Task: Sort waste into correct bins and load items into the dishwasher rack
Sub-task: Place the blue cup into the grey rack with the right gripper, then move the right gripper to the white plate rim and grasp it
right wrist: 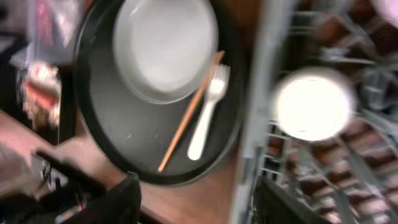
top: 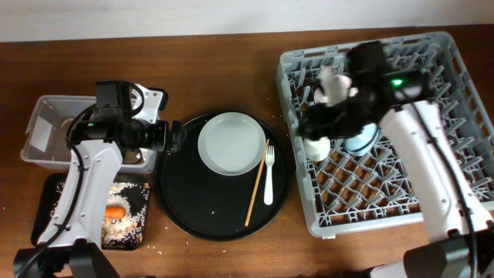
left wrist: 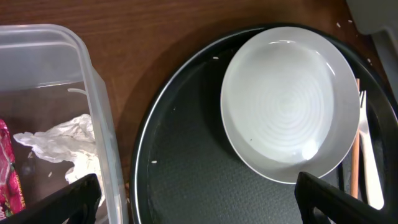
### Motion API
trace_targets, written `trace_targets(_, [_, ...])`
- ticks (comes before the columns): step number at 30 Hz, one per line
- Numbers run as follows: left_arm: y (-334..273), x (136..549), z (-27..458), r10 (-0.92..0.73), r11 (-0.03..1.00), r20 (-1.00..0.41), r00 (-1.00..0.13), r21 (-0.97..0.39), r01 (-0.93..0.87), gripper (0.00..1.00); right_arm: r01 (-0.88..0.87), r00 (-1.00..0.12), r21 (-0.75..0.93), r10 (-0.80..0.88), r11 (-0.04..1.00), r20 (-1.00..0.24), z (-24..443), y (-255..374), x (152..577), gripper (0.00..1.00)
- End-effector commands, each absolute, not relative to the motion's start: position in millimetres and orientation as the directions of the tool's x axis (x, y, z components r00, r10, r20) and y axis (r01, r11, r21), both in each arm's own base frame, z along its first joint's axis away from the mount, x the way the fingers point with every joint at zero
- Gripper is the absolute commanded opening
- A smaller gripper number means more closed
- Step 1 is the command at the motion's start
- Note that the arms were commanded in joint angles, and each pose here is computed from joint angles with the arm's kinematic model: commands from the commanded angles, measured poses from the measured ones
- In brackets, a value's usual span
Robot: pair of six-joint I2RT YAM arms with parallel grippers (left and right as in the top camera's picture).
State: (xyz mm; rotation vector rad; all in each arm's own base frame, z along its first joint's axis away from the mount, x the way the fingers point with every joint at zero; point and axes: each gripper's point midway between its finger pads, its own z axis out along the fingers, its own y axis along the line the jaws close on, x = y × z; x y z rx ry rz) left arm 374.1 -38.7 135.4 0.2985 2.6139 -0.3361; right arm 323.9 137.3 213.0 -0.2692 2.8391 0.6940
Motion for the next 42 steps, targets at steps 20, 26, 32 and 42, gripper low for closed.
trace_targets(20, [-36.6,372.9,132.4,0.149,0.947,-0.485,-0.862,-0.182,0.266,0.99,-0.391,-0.851,0.162,-0.288,0.906,-0.440,16.7,256.3,392.1,0.58])
trace_targets(26, [-36.6,372.9,132.4,0.149,0.947,-0.485,-0.862,-0.182,0.266,0.99,-0.333,-0.850,0.031,-0.286,0.942,-0.443,61.0,239.7,414.0,0.58])
trace_targets(32, [-36.6,372.9,132.4,0.149,0.946,-0.485,-0.862,-0.182,0.266,0.99,-0.255,-0.898,-0.097,-0.273,0.962,-0.344,36.2,207.6,400.3,0.58])
trace_targets(42, [-36.6,372.9,132.4,0.149,0.947,-0.485,-0.862,-0.182,0.266,0.99,-0.315,-0.923,0.107,-0.278,0.943,-0.267,15.4,241.7,380.7,0.58])
